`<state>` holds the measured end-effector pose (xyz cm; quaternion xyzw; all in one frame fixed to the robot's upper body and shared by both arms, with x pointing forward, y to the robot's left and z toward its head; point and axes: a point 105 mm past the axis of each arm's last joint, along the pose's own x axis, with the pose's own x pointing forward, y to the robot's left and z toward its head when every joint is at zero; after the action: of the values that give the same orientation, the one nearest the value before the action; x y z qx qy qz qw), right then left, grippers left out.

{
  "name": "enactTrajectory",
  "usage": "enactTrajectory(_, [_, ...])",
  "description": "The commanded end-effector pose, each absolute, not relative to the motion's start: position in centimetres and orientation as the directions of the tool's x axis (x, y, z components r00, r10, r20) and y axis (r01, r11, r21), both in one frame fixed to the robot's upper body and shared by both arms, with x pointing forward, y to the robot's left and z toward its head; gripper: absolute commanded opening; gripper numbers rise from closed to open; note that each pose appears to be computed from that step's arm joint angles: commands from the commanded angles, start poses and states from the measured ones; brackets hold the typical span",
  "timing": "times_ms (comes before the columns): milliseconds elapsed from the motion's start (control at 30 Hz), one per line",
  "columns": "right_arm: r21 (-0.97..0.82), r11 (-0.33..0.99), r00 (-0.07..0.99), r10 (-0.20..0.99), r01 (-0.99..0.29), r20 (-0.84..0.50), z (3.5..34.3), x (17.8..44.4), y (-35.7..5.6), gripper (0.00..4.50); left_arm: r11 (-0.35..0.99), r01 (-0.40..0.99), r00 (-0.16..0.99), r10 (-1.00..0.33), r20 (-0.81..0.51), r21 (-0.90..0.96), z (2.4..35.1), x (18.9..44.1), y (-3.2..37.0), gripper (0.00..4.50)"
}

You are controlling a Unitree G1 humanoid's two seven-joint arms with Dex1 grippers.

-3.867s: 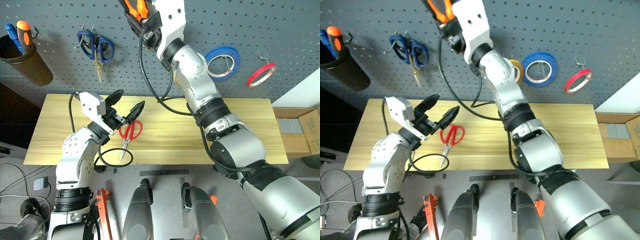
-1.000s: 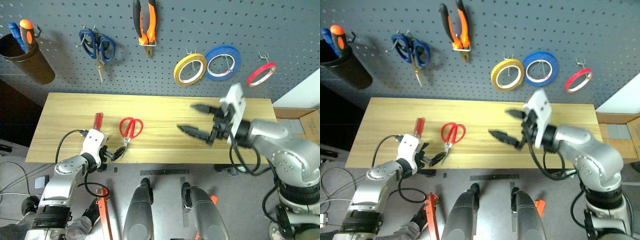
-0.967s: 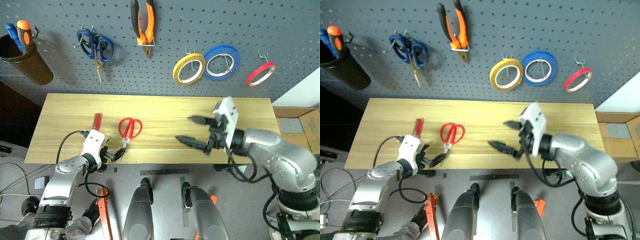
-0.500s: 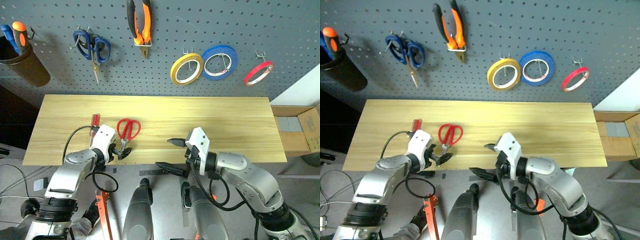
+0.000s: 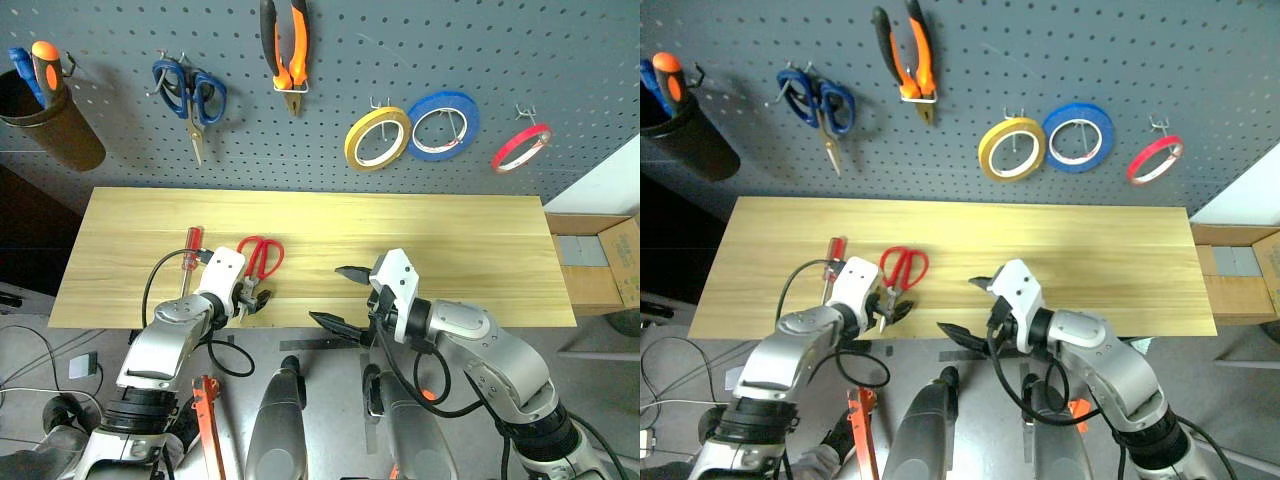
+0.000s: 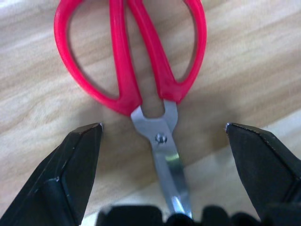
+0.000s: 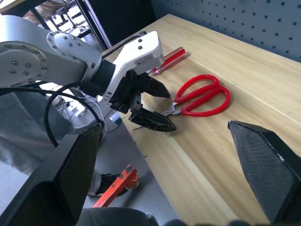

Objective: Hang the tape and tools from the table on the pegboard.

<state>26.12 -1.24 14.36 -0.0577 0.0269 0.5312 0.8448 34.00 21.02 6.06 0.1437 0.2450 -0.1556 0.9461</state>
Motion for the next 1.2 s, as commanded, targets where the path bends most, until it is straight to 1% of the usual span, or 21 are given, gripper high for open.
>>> enactTrajectory(33, [-0.085, 0.417, 0.423, 0.904, -0.905, -0.067, 15.2, 25.7, -0.9, 4.47, 0.907, 0.359, 0.819, -0.194, -0.54, 0.219, 5.0, 33.7, 21.1, 4.5])
enactTrajectory(133, [-0.089, 0.421, 0.427, 0.902, -0.903, -0.063, 15.3, 25.8, -1.0, 4.47, 0.909, 0.358, 0.816, -0.191, -0.546, 0.216, 4.8, 33.7, 21.0, 4.5])
enactTrajectory(233, [-0.092, 0.426, 0.432, 0.9, -0.9, -0.061, 15.4, 25.9, -1.1, 4.5, 0.907, 0.357, 0.814, -0.186, -0.55, 0.222, 4.8, 33.6, 21.1, 3.94])
enactTrajectory(300, [-0.092, 0.428, 0.434, 0.899, -0.899, -0.059, 15.4, 26.0, -1.0, 4.5, 0.908, 0.355, 0.816, -0.184, -0.548, 0.224, 4.8, 33.7, 21.1, 3.37])
enactTrajectory(433, [-0.091, 0.431, 0.437, 0.898, -0.898, -0.056, 15.5, 26.1, -1.1, 4.5, 0.906, 0.355, 0.82, -0.183, -0.543, 0.231, 4.9, 33.7, 21.1, 1.93])
enactTrajectory(500, [-0.091, 0.434, 0.439, 0.897, -0.897, -0.053, 15.6, 26.1, -1.1, 4.5, 0.905, 0.355, 0.822, -0.183, -0.539, 0.233, 4.9, 33.8, 21.1, 1.38])
enactTrajectory(567, [-0.091, 0.436, 0.441, 0.896, -0.895, -0.051, 15.7, 26.2, -1.2, 4.5, 0.906, 0.351, 0.828, -0.182, -0.53, 0.237, 5.0, 33.8, 21.2, 0.67])
enactTrajectory(600, [-0.091, 0.437, 0.442, 0.895, -0.895, -0.051, 15.7, 26.2, -1.3, 4.5, 0.905, 0.349, 0.841, -0.188, -0.507, 0.244, 5.4, 34.0, 21.1, 0.37])
enactTrajectory(633, [-0.092, 0.437, 0.443, 0.895, -0.895, -0.051, 15.7, 26.3, -1.3, 4.5, 0.904, 0.348, 0.856, -0.199, -0.477, 0.249, 5.8, 34.2, 21.0, 0.23])
enactTrajectory(667, [-0.093, 0.437, 0.443, 0.895, -0.895, -0.051, 15.7, 26.3, -1.4, 4.5, 0.903, 0.352, 0.87, -0.218, -0.443, 0.246, 6.4, 34.3, 20.7, 0.23])
enactTrajectory(767, [-0.094, 0.439, 0.444, 0.895, -0.894, -0.049, 15.8, 26.6, -1.5, 4.5, 0.888, 0.394, 0.911, -0.344, -0.227, 0.237, 9.9, 34.6, 18.6, 0.23])
enactTrajectory(800, [-0.095, 0.439, 0.445, 0.894, -0.893, -0.049, 15.9, 26.6, -1.6, 4.5, 0.882, 0.41, 0.907, -0.368, -0.204, 0.233, 10.3, 34.5, 18.2, 0.23])
enactTrajectory(900, [-0.099, 0.438, 0.444, 0.894, -0.893, -0.049, 16.0, 26.8, -1.6, 4.5, 0.875, 0.42, 0.905, -0.383, -0.186, 0.239, 10.3, 34.3, 18.1, 0.23])
enactTrajectory(1033, [-0.102, 0.437, 0.444, 0.895, -0.894, -0.053, 15.9, 27.0, -1.8, 4.5, 0.846, 0.442, 0.887, -0.461, -0.008, 0.298, 12.8, 33.6, 17.0, 0.23])
enactTrajectory(1100, [-0.103, 0.435, 0.441, 0.895, -0.895, -0.057, 15.8, 27.0, -1.9, 4.5, 0.841, 0.405, 0.887, -0.456, 0.068, 0.359, 14.0, 33.3, 16.8, 0.23])
enactTrajectory(1200, [-0.107, 0.428, 0.436, 0.898, -0.897, -0.062, 15.8, 27.1, -2.0, 4.5, 0.832, 0.251, 0.88, -0.409, 0.242, 0.495, 16.9, 32.1, 16.7, 0.23])
